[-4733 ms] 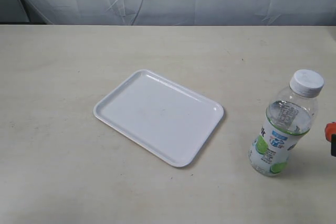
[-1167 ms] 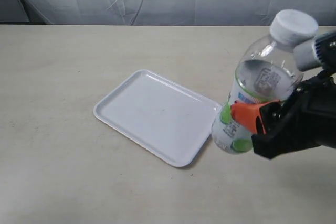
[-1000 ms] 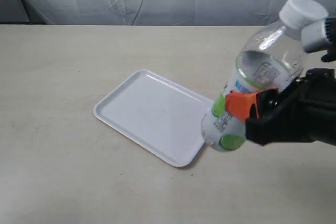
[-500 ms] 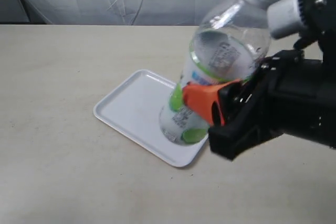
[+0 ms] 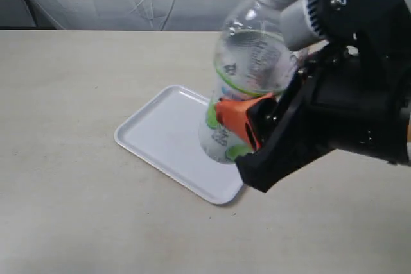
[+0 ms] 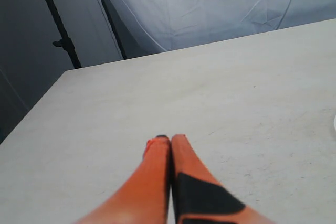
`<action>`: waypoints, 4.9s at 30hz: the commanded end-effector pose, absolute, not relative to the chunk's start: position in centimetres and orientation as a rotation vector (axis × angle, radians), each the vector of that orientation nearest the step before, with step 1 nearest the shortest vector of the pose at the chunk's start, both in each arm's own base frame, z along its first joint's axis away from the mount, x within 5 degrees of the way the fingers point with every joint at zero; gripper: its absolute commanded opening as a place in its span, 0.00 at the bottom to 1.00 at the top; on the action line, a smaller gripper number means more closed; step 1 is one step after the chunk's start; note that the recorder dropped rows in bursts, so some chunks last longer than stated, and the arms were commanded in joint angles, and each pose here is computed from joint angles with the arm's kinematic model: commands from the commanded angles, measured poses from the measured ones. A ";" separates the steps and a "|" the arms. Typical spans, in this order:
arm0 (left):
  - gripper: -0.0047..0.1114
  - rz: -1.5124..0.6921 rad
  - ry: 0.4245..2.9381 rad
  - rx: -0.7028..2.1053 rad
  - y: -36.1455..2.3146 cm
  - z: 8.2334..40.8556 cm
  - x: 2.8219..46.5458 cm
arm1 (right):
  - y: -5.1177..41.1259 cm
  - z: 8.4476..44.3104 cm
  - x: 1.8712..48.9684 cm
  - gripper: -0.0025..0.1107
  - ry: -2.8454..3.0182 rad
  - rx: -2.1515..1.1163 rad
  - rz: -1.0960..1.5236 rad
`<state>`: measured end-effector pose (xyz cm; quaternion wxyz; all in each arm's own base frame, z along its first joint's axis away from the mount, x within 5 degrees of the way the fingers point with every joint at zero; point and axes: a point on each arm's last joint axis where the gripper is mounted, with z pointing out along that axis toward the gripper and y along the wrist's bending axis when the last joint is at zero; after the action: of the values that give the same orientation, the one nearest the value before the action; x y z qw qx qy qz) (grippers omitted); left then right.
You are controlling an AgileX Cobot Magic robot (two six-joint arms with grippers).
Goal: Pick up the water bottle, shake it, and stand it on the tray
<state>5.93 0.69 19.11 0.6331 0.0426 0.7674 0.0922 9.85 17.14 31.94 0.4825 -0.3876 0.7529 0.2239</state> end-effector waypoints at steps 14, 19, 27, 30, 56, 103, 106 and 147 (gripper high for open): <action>0.04 0.201 1.741 0.088 0.7 19.2 5.9 | 16.8 37.1 10.5 0.02 1.912 -0.699 0.648; 0.04 0.201 1.741 0.088 0.7 19.2 5.9 | 17.6 32.6 11.4 0.02 2.141 -0.753 0.437; 0.04 0.201 1.741 0.088 0.7 19.2 5.9 | 18.6 34.0 10.5 0.02 2.108 -0.808 0.469; 0.04 0.201 1.741 0.088 0.7 19.2 5.9 | 18.6 37.3 10.1 0.02 1.981 -0.778 0.593; 0.04 0.201 1.741 0.088 0.7 19.2 5.9 | 20.8 27.0 9.5 0.02 2.376 -0.996 0.438; 0.04 0.201 1.741 0.088 0.7 19.2 5.9 | 21.0 27.9 10.9 0.02 2.141 -0.904 0.387; 0.04 0.201 1.741 0.088 0.7 19.2 5.9 | 21.0 32.9 11.0 0.02 1.942 -0.867 0.481; 0.04 0.201 1.741 0.088 0.7 19.2 5.9 | 28.3 24.3 21.8 0.02 1.789 -0.846 1.235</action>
<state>5.93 0.69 19.11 0.6331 0.0426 0.7674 0.0922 21.28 27.86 24.76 0.3919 -0.3329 0.7297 0.4507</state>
